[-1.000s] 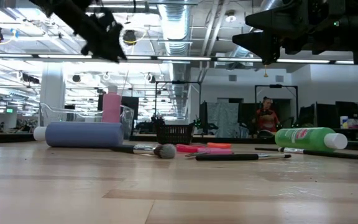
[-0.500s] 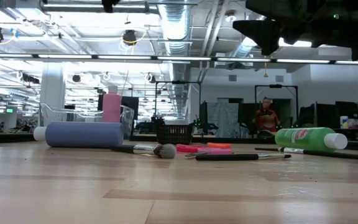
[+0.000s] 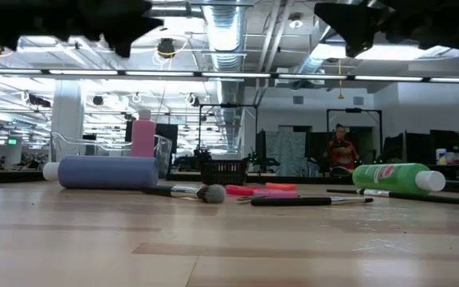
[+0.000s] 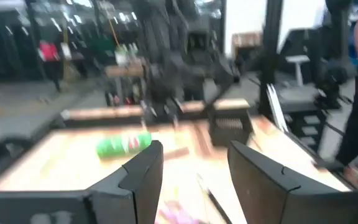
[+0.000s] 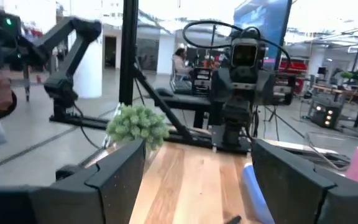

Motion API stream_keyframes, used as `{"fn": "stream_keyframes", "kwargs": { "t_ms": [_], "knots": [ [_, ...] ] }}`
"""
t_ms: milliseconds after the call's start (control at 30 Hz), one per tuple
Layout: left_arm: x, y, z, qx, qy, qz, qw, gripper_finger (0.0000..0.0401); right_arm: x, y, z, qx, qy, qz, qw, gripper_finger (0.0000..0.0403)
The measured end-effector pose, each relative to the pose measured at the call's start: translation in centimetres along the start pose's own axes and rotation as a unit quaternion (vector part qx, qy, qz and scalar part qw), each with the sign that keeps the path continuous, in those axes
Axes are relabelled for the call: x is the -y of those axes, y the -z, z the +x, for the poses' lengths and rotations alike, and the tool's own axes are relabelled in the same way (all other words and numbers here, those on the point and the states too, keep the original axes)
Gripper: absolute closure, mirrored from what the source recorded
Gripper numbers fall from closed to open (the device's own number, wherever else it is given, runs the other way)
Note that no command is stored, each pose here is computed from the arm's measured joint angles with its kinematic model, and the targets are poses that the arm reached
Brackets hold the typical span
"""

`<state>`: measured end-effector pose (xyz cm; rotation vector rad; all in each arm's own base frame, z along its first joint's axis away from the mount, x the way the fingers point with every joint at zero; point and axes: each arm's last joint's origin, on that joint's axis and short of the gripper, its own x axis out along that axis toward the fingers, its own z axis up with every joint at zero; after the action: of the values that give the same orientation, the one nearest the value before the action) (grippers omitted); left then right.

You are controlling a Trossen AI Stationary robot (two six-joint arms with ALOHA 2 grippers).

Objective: Pick & Place Paint Supplies
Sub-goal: Put the purple paint bottle into the transparent bin

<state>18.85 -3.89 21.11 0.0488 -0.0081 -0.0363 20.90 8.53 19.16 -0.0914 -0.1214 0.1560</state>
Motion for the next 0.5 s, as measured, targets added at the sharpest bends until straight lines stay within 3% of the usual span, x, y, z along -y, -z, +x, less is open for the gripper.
{"fn": "stream_keyframes", "kwargs": {
  "t_ms": [133,267,367,500],
  "knots": [
    [0.6,1.8,-1.0,-0.032,0.005,-0.011,0.999,0.0229,-0.2,0.0,-2.1,-0.013,0.015,0.0,1.0,0.0122],
    [0.9,2.9,-1.8,-0.068,0.014,-0.023,0.997,0.0229,0.0,-0.2,-5.3,0.018,0.0,0.027,0.999,0.0122],
    [1.2,3.3,-2.4,-0.094,0.042,-0.026,0.994,0.023,0.1,0.3,-7.8,0.04,-0.019,0.047,0.998,0.0122],
    [1.3,3.3,-3.3,-0.118,0.089,-0.049,0.988,0.023,0.0,0.6,-9.1,-0.001,-0.024,0.059,0.998,0.0122]
  ]
}}
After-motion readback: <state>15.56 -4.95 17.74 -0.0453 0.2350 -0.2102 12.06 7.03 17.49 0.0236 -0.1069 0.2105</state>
